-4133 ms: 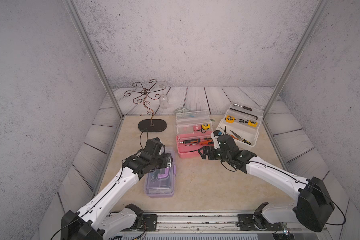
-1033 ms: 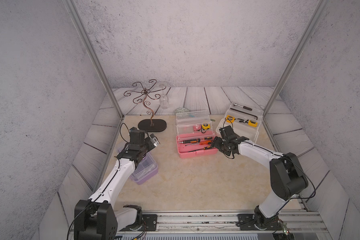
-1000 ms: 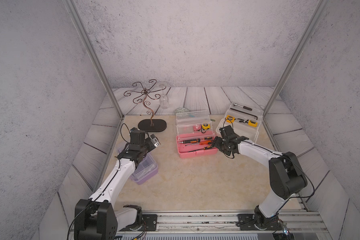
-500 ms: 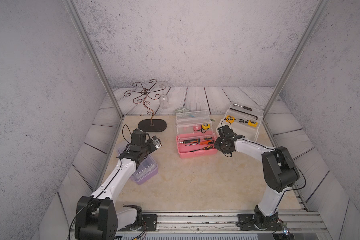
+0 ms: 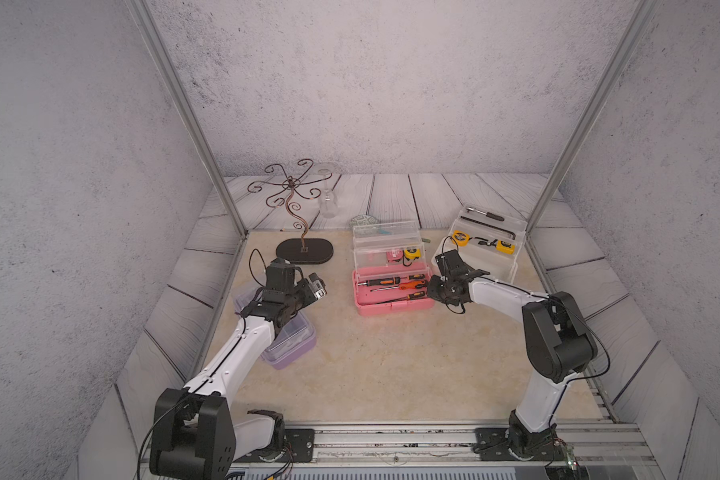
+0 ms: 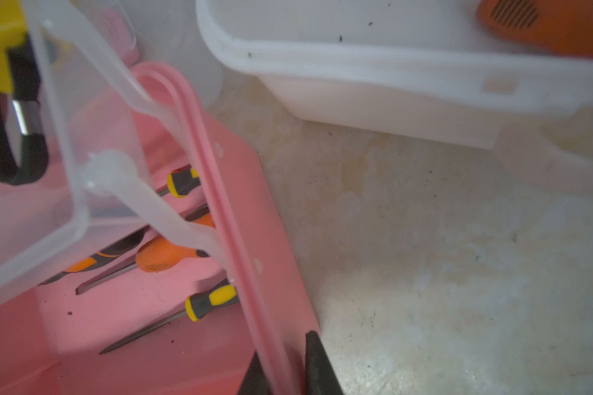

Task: Close toolboxes
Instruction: Move the toolbox to the center of the board.

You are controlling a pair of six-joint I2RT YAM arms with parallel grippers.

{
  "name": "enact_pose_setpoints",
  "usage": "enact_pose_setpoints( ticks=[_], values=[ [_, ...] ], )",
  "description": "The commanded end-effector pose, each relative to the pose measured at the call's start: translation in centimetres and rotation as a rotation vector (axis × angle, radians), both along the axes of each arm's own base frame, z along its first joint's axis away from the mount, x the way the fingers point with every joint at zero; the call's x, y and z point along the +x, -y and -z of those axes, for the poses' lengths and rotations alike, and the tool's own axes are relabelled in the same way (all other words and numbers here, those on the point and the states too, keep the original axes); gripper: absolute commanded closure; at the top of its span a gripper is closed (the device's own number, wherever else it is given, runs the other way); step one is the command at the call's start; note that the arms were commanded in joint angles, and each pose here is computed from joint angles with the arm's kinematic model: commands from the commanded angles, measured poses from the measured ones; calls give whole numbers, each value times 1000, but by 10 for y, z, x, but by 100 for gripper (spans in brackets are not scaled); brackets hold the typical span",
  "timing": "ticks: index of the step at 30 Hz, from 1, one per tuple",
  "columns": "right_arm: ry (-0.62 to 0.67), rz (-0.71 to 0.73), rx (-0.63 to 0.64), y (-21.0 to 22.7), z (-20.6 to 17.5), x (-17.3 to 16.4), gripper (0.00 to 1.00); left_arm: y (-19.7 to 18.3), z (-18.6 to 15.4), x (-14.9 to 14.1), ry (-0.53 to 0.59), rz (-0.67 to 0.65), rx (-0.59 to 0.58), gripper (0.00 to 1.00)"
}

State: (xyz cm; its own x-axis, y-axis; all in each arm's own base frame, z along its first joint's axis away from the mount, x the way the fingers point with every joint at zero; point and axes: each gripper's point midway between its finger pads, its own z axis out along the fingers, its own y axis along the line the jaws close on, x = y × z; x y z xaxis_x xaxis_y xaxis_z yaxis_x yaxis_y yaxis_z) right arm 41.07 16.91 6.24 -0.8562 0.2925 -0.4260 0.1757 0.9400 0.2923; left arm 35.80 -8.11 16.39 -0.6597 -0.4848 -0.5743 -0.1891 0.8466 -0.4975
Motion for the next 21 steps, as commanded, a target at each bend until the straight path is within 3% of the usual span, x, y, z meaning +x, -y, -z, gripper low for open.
enact_pose_setpoints(
  ticks=[1,8,15,21],
  values=[
    [-80,-133,-107,14,16,-35,100,0,-15,-2,39,6,9,0],
    [-79,-310,-146,20,8,-70,100,4,-25,-4,57,23,-13,0],
    [-89,-457,-68,10,8,-105,100,7,-26,-4,53,30,-34,0],
    [-80,-506,-170,23,14,-104,100,13,-28,-3,56,48,-59,0]
  ],
)
